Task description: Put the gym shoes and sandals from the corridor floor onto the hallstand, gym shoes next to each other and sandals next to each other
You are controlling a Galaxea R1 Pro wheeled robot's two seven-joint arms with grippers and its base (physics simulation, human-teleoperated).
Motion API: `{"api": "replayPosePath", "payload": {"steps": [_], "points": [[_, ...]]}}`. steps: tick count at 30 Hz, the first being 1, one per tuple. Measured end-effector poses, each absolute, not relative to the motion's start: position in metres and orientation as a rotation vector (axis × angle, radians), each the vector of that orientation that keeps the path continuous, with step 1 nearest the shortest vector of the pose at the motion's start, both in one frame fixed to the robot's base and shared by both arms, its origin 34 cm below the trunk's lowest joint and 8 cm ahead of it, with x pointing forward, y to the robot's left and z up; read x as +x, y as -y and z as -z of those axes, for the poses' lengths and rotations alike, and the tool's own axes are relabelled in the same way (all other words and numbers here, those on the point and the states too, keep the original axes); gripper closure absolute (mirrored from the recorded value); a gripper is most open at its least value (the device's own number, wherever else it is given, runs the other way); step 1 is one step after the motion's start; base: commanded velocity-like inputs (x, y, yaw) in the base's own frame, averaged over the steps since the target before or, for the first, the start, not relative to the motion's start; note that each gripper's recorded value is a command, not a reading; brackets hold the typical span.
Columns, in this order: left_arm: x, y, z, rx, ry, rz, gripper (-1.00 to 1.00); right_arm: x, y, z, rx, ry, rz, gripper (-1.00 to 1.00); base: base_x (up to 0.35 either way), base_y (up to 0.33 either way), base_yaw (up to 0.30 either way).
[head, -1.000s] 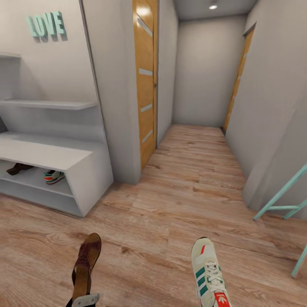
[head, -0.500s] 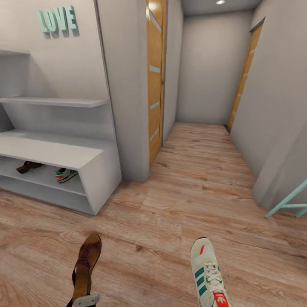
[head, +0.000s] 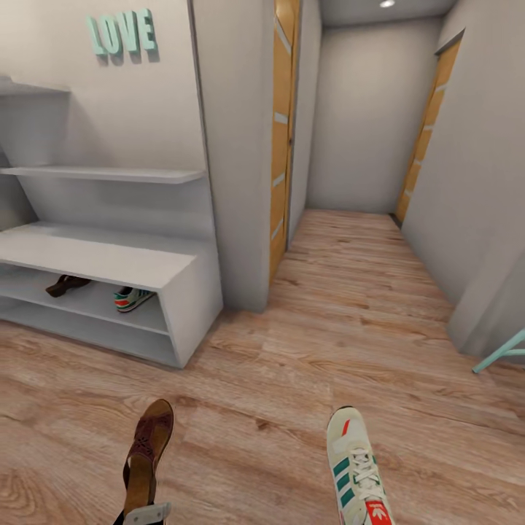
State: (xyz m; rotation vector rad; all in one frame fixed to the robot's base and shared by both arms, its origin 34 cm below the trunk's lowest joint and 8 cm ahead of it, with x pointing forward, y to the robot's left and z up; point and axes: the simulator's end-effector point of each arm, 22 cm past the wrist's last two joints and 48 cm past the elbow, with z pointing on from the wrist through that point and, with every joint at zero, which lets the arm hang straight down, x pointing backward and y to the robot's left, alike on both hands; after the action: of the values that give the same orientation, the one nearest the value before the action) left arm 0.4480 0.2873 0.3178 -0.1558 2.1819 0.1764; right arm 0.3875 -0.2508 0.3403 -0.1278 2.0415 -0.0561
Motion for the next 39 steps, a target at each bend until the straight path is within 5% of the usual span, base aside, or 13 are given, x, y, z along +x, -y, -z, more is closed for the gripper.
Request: {"api": "replayPosePath", "payload": {"steps": [22, 39], "points": [[0.448, -0.2883, -0.3178, -0.153, -2.182, -0.178, 1.0, 0.386, 0.25, -0.339, -0.126, -2.046, 0.055, 1.0, 0.0, 0.303, 0.001], [0.4484, -0.2911, -0.3184, -0.156, -2.18, -0.183, 1.0, 0.3869, 0.2499, -0.34, -0.125, -2.042, 0.055, 1.0, 0.0, 0.303, 0.251]]}}
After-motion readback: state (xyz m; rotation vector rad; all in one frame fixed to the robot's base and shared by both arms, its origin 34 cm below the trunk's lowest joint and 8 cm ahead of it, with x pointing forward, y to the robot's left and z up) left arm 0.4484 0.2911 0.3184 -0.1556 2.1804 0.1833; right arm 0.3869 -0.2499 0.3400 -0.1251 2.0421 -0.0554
